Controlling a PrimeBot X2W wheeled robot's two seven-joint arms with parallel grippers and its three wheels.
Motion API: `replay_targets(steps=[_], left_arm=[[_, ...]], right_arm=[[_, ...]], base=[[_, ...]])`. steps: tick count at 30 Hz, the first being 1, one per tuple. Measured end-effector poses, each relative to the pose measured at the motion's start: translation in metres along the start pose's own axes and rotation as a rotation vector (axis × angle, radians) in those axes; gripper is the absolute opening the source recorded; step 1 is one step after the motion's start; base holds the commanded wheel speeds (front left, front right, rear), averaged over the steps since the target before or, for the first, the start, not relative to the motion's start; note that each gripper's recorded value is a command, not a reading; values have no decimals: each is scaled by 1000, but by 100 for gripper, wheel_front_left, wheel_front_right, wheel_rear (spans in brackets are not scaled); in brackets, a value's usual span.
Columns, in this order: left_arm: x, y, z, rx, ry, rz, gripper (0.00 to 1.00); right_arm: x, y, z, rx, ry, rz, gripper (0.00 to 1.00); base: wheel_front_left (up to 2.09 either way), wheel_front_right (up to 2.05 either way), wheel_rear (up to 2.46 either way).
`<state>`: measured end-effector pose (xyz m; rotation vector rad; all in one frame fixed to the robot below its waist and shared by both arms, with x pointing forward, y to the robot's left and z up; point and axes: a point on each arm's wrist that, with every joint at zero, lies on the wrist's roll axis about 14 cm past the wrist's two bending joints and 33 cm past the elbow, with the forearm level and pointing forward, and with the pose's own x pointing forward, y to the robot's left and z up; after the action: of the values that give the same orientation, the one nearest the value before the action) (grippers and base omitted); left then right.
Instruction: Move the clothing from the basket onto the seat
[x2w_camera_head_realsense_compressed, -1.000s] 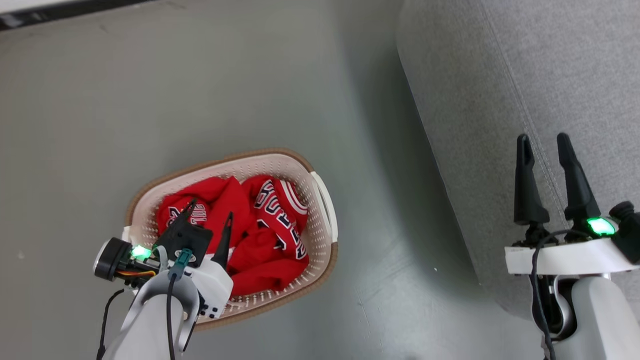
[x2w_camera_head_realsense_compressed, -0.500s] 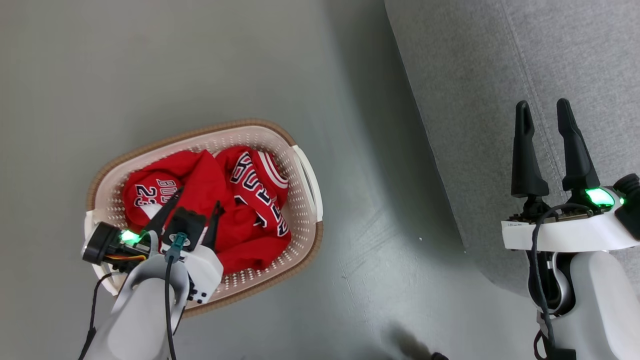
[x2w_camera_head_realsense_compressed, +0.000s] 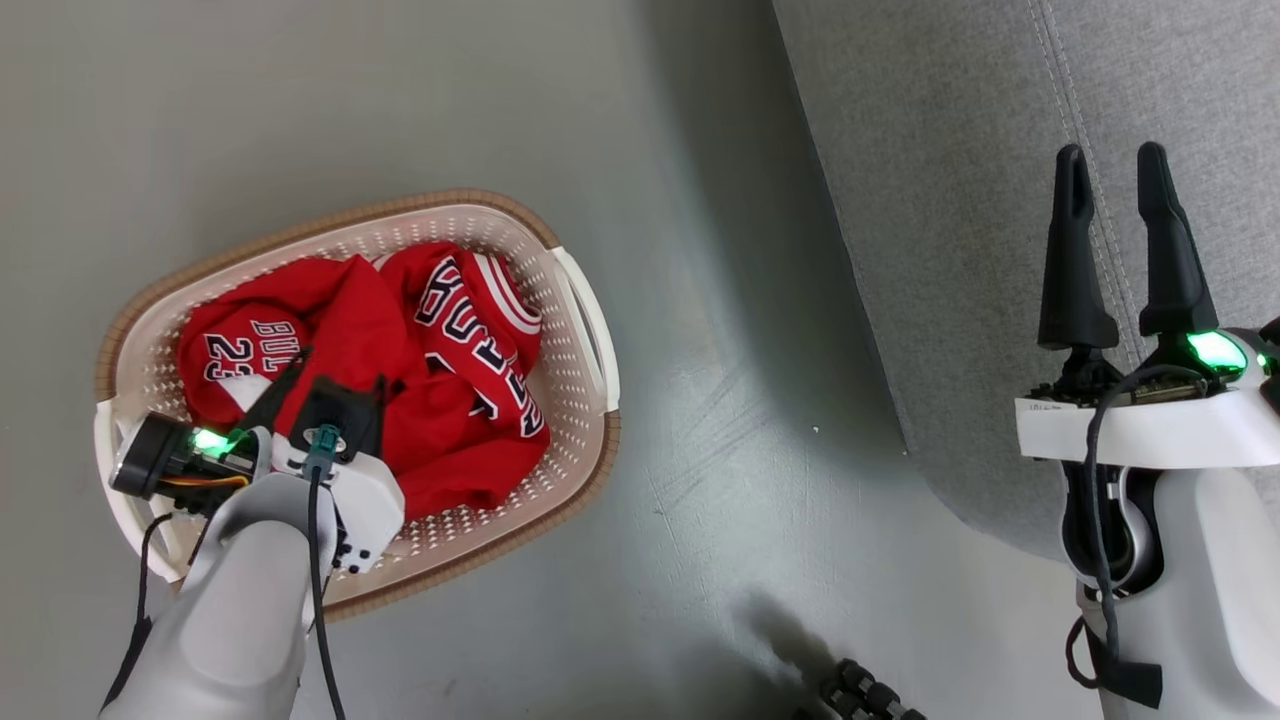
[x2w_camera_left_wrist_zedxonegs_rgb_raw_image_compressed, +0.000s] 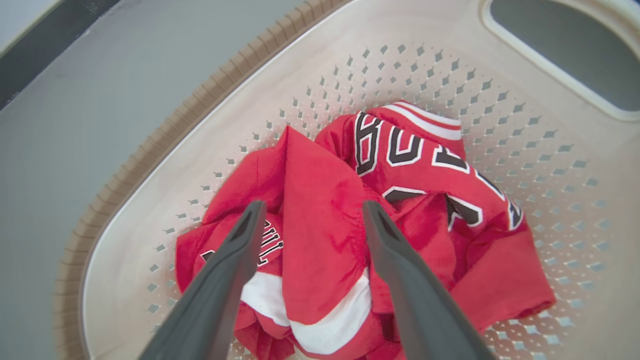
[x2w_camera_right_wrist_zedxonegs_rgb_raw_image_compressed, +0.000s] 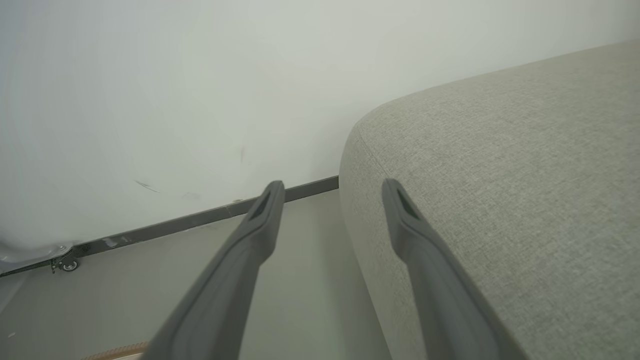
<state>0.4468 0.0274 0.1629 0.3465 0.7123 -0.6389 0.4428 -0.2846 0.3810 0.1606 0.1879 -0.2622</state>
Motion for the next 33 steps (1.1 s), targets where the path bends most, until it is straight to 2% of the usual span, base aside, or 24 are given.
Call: replay_targets(steps=[18,33], left_arm=[[31,-4,-34,75,128,-49,100],[49,7,-53,109,237,20,100]], right_arm=[[6,-12,-11,-1,27,-33,100],[7,-20,-15,0,41,-54,100]], base=[[0,0,0],[0,0,0]])
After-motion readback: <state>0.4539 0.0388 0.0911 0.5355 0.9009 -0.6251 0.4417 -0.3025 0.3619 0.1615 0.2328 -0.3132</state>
